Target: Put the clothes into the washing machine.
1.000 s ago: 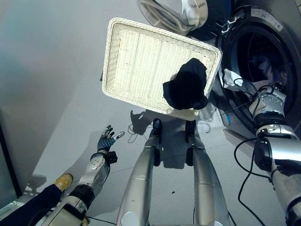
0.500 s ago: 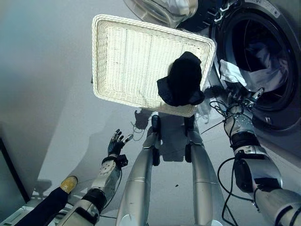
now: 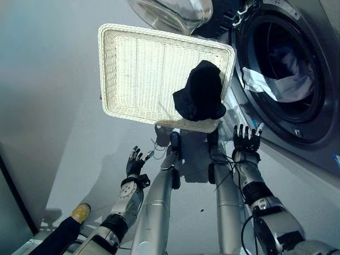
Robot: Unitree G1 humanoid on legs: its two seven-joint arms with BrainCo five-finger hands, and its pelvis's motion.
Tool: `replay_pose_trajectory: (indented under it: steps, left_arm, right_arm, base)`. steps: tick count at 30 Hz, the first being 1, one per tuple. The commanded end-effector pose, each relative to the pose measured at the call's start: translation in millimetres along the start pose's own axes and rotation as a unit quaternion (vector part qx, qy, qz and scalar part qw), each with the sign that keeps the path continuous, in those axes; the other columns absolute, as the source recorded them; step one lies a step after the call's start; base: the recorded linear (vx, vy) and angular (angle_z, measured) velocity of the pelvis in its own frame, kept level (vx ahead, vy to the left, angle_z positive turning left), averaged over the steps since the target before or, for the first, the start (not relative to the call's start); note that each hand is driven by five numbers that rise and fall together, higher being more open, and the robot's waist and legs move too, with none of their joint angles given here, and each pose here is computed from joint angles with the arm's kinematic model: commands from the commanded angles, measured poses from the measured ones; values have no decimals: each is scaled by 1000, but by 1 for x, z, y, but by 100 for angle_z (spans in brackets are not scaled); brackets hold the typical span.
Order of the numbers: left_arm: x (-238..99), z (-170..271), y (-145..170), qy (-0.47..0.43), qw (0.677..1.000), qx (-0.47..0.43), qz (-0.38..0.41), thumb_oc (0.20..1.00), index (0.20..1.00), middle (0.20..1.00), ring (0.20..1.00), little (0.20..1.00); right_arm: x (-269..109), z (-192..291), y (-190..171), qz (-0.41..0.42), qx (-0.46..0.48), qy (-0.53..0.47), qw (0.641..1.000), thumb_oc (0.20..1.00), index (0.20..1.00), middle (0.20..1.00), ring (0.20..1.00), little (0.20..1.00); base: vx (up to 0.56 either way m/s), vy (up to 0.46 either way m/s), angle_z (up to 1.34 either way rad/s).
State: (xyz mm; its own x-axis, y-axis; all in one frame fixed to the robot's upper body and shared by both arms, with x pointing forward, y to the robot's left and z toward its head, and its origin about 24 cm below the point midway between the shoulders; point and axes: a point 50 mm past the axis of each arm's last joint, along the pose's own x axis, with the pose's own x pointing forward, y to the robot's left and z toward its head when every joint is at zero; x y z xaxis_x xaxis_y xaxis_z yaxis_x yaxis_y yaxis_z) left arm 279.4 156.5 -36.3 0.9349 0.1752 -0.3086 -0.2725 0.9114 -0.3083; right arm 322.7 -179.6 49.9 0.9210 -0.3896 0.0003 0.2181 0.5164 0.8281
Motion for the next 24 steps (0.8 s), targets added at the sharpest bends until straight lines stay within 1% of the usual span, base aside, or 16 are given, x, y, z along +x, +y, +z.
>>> replay_pose_trajectory:
  steps: [1, 2, 3, 5, 6, 7, 9, 11, 12, 13, 14, 15, 16, 17, 20, 24]
  left_arm:
    - [-11, -11, 19, 6, 999, -19, 42, 1000, 1000, 1000, 1000, 1000]
    - [-12, -11, 21, 7, 999, -22, 46, 1000, 1000, 1000, 1000, 1000]
    - [-12, -12, 22, 8, 999, -23, 47, 1000, 1000, 1000, 1000, 1000]
    - [-12, -12, 27, 9, 998, -26, 52, 1000, 1000, 1000, 1000, 1000]
    - [-12, -12, 28, 10, 998, -27, 52, 1000, 1000, 1000, 1000, 1000]
    - [-11, -11, 30, 11, 998, -27, 51, 1000, 1000, 1000, 1000, 1000]
    - [-7, -7, 33, 9, 998, -25, 48, 1000, 1000, 1000, 1000, 1000]
    - [-5, -6, 38, 10, 999, -21, 47, 1000, 1000, 1000, 1000, 1000]
    - [-4, -5, 37, 8, 999, -21, 46, 1000, 1000, 1000, 1000, 1000]
    - [-1, -3, 39, 8, 999, -15, 44, 1000, 1000, 1000, 1000, 1000]
    - [-2, -3, 40, 10, 999, -14, 44, 1000, 1000, 1000, 1000, 1000]
    - [1, -1, 42, 11, 999, -9, 42, 1000, 1000, 1000, 1000, 1000]
    - [2, 0, 42, 10, 999, -10, 41, 1000, 1000, 1000, 1000, 1000]
    - [5, 3, 42, 10, 999, -4, 39, 1000, 1000, 1000, 1000, 1000]
    - [8, 6, 44, 13, 999, 2, 36, 1000, 1000, 1000, 1000, 1000]
    - [13, 11, 44, 13, 999, 7, 31, 1000, 1000, 1000, 1000, 1000]
  right_arm:
    - [-24, 14, 47, 117, -325, -178, 922, 1000, 1000, 1000, 1000, 1000]
    - [-28, 15, 52, 133, -366, -206, 898, 1000, 1000, 1000, 1000, 1000]
    - [-30, 14, 53, 143, -389, -220, 883, 1000, 1000, 1000, 1000, 1000]
    - [-36, 15, 64, 194, -494, -293, 796, 1000, 1000, 1000, 1000, 1000]
    - [-36, 15, 65, 204, -519, -311, 769, 1000, 1000, 1000, 1000, 1000]
    - [-34, 16, 68, 214, -560, -338, 725, 1000, 1000, 1000, 1000, 1000]
    - [-26, 17, 73, 236, -614, -367, 657, 1000, 1000, 1000, 1000, 1000]
    - [-20, 18, 74, 245, -650, -378, 612, 1000, 1000, 1000, 1000, 1000]
    - [-18, 18, 76, 247, -654, -382, 605, 1000, 1000, 1000, 1000, 1000]
    - [-11, 19, 79, 254, -683, -385, 566, 1000, 1000, 1000, 1000, 1000]
    - [-11, 18, 78, 256, -685, -386, 562, 1000, 1000, 1000, 1000, 1000]
    - [-5, 17, 82, 261, -712, -393, 520, 1000, 1000, 1000, 1000, 1000]
    - [-4, 18, 84, 262, -714, -394, 515, 1000, 1000, 1000, 1000, 1000]
    - [2, 18, 87, 260, -733, -392, 492, 1000, 1000, 1000, 1000, 1000]
    - [14, 18, 89, 256, -765, -389, 445, 1000, 1000, 1000, 1000, 1000]
    - [28, 24, 97, 241, -787, -383, 418, 1000, 1000, 1000, 1000, 1000]
  base:
    - [-90, 93, -9]
    - [-64, 60, -7]
    - [-62, 44, -5]
    - [-80, 33, 1]
    - [-91, 11, 1]
    - [-100, 7, 2]
    - [-109, -15, 4]
    - [-76, -53, 6]
    - [-97, -78, 19]
    - [-63, -57, 19]
    - [-82, -95, 24]
    - [-53, -56, 16]
    - [-88, -92, 27]
    - [-55, -51, 24]
    - [-38, -67, 26]
    - [-24, -47, 17]
